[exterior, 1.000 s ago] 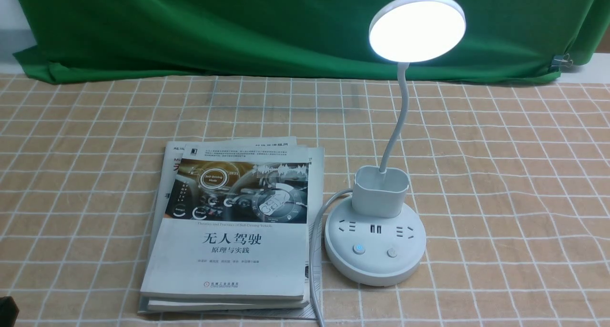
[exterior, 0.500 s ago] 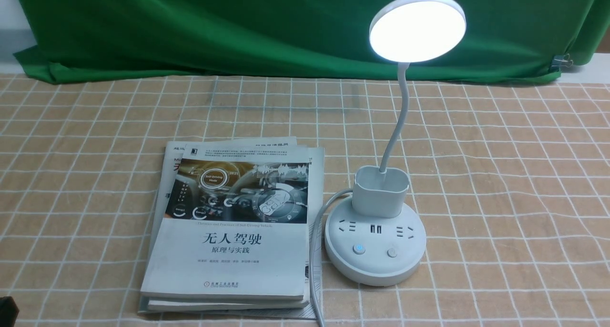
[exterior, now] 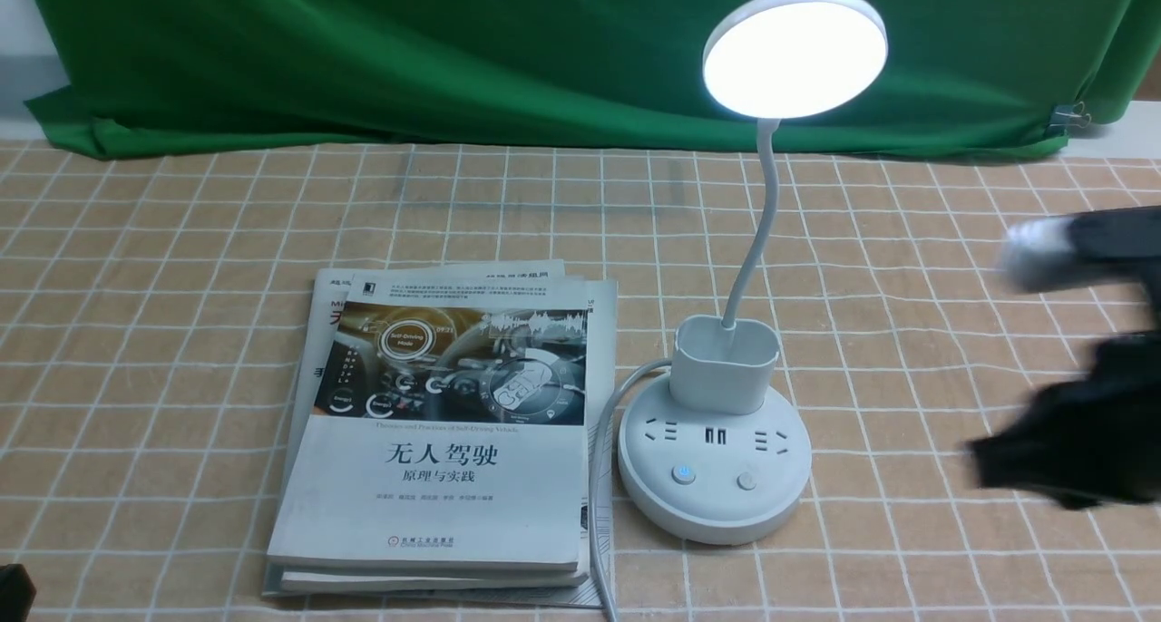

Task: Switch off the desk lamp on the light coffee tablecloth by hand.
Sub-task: 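Press the power button on the lamp base to turn the lamp off with the right gripper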

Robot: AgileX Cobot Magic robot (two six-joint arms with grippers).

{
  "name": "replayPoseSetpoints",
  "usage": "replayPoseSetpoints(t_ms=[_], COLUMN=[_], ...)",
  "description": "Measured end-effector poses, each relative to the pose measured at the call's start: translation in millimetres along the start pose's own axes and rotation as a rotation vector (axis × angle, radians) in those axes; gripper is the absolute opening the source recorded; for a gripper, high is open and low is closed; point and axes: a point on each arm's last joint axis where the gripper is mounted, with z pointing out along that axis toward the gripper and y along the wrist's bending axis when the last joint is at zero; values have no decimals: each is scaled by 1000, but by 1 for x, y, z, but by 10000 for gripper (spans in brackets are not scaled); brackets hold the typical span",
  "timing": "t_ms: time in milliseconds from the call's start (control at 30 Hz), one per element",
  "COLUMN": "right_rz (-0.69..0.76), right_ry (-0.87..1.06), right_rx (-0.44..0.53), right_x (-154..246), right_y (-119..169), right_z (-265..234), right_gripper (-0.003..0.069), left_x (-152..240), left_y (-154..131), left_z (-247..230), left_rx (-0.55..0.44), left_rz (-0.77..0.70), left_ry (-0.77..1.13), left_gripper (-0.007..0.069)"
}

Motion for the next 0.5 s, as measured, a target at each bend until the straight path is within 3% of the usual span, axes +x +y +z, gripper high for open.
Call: replayPoseSetpoints(t_ms=[200, 500], right_rz=[-125, -129], right_ry=[130, 227], right_rx=[-53, -36], right_x=[-36, -61], right_y=[45, 55], right_z=[48, 100], right_gripper=[29, 31], left_x=[0, 0], left_y=[0, 0], left_z=[0, 0], left_rx=[0, 0], left_rz=[0, -1], left_ry=[0, 0], left_gripper=[5, 5])
